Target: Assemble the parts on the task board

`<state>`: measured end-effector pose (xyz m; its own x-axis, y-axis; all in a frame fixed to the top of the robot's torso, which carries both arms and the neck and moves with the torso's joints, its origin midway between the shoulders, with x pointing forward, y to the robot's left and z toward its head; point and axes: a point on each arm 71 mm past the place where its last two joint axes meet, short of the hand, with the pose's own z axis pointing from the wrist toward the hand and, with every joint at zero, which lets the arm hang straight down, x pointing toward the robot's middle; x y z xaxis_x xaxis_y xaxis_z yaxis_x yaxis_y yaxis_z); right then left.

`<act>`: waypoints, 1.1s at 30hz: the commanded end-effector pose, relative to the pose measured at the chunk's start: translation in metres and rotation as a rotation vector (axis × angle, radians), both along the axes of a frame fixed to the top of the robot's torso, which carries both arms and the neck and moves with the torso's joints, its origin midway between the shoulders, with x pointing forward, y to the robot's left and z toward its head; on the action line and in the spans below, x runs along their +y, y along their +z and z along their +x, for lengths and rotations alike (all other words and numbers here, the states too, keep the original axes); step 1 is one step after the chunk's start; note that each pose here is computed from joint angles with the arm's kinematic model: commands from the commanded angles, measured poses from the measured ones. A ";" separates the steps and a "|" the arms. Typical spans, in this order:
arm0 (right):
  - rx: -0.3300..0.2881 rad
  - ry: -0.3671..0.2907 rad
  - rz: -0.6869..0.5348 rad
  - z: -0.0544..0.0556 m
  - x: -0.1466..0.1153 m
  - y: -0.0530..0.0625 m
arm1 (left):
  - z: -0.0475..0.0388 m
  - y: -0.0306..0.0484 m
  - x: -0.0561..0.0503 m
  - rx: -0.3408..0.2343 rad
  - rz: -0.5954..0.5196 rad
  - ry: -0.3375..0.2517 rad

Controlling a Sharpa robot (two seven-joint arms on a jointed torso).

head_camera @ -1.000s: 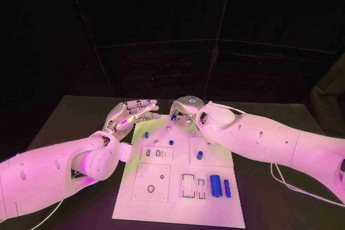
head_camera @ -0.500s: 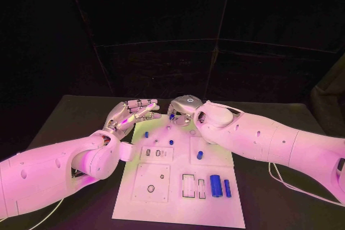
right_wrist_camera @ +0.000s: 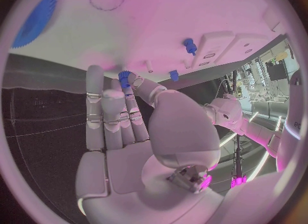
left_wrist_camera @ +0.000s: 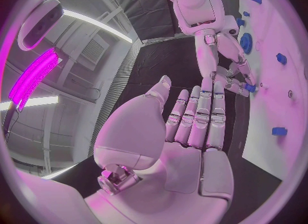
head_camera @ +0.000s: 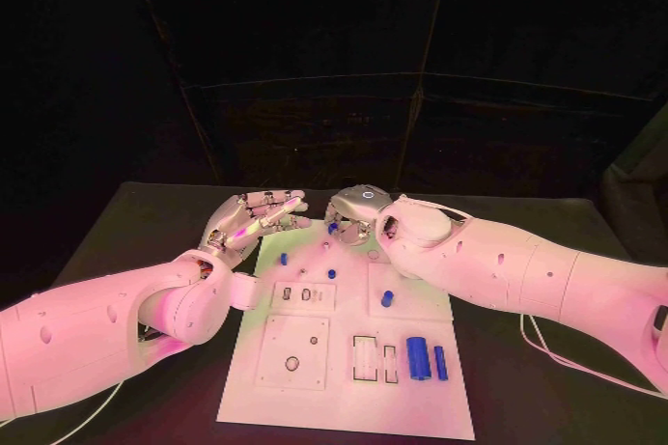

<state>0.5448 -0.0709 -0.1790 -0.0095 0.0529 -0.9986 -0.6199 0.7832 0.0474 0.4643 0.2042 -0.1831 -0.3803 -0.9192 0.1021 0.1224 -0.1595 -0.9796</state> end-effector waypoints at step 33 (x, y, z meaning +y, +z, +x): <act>-0.024 -0.095 0.186 -0.009 -0.050 0.015 | 0.0030 -0.0002 0.002 0.005 -0.007 -0.010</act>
<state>0.5363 -0.1136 -0.1709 0.0160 0.1324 -0.9911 -0.5860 0.8044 0.0980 0.4670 0.2076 -0.1845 -0.3756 -0.9214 0.0998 0.1177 -0.1543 -0.9810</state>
